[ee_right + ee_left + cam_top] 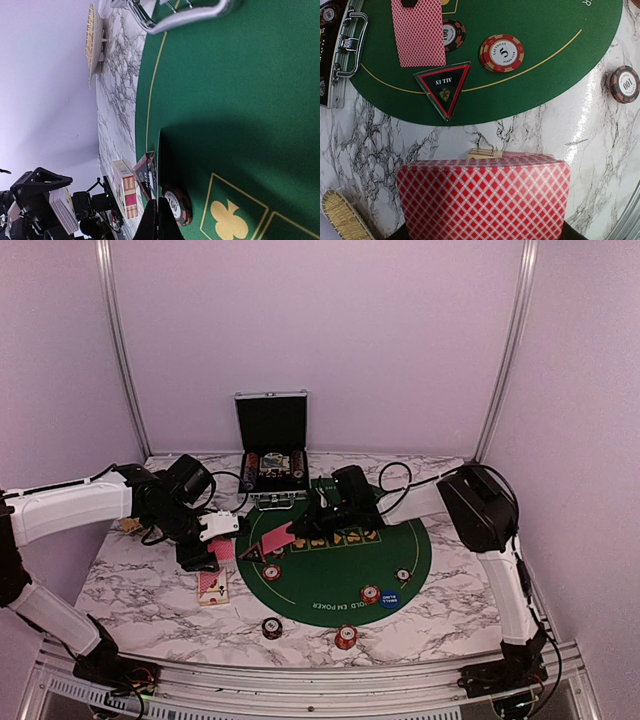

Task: Distribute texas hold em gaming equipment

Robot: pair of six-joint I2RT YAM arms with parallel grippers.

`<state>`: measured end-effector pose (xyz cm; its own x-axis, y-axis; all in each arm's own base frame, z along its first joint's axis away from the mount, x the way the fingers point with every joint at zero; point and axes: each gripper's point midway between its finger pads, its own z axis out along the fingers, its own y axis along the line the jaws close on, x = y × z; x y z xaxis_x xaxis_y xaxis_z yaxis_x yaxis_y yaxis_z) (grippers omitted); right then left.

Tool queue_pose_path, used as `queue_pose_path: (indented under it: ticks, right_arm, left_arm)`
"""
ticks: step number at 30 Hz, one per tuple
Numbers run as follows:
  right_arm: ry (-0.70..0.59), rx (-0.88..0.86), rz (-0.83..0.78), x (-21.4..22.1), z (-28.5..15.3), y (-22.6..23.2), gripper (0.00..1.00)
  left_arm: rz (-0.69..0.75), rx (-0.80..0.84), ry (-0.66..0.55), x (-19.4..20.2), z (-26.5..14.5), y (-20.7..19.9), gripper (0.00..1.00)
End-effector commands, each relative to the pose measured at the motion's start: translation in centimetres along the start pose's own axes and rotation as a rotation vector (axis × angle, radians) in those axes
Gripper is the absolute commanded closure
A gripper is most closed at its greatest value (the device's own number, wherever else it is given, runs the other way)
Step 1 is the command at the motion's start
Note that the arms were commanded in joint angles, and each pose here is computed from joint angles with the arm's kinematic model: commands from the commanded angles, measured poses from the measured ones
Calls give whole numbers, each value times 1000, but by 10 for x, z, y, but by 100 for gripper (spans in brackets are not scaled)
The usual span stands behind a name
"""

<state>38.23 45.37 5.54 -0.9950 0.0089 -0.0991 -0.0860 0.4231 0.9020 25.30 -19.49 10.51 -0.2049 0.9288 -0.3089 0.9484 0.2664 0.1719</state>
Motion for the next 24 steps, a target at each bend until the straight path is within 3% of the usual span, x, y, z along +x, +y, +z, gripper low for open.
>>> queue_pose_path:
  ticks: [1,9,24]
  right_arm:
    - [-83,-31,-51,-28,-9,22,100]
    - [-91,38,-60,-34,3,-1,100]
    - [-8,189,-131,2,36,-31,100]
  left_arm:
    - [-13,1,-15,0,-9,-1,99]
    - [-16,4,-19,-2,-9,0,99]
    - [-21,4,-27,-6,-10,2,100]
